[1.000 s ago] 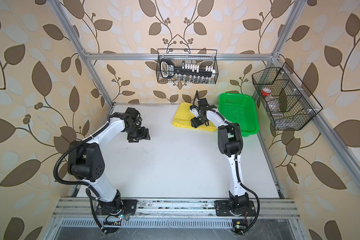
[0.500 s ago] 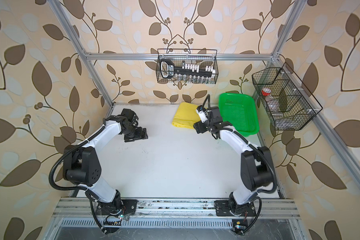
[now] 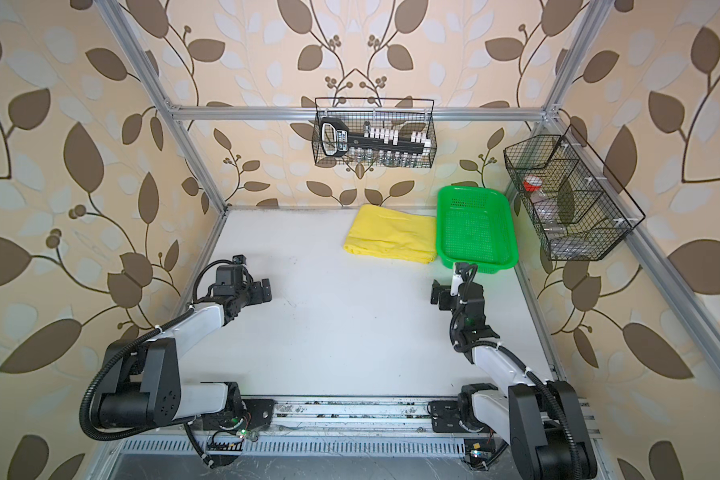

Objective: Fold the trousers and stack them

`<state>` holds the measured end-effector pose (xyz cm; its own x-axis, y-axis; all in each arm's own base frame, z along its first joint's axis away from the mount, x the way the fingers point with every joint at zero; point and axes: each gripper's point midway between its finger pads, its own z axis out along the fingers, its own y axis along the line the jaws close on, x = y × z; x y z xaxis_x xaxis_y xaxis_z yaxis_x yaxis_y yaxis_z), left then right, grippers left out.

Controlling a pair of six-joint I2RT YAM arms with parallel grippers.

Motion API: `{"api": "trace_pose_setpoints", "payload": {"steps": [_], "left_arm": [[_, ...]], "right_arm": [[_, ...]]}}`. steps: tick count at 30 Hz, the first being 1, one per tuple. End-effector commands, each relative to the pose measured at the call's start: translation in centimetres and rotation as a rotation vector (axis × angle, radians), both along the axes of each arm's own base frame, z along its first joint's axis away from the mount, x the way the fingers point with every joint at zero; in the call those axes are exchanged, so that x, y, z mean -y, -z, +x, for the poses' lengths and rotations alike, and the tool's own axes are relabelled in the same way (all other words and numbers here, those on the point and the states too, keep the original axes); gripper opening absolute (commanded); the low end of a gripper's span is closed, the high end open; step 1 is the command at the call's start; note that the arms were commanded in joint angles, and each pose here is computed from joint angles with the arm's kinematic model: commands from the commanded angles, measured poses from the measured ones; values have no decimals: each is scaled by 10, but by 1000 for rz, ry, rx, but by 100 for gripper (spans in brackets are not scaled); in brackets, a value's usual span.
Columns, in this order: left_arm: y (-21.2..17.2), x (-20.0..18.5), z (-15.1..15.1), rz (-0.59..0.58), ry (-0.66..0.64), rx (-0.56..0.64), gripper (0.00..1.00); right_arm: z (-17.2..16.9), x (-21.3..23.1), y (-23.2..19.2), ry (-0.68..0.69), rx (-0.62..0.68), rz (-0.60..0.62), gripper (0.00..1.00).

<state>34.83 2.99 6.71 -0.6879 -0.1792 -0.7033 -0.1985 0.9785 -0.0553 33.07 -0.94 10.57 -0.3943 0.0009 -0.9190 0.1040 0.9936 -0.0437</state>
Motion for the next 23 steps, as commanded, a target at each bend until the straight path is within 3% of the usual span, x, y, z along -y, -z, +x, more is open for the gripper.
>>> {"api": "trace_pose_setpoints", "payload": {"steps": [1, 6, 11, 23], "left_arm": [[-39, -11, 43, 22, -20, 255, 99], [-18, -7, 45, 17, -4, 246, 99], [-12, -3, 43, 24, 17, 261, 99], [-12, -4, 41, 24, 11, 270, 99]], "right_arm": [[8, 13, -40, 62, 225, -36, 100], [14, 5, -24, 14, 283, -27, 100], [19, 5, -15, 17, 208, -32, 100], [18, 9, -17, 40, 223, -31, 100]]}}
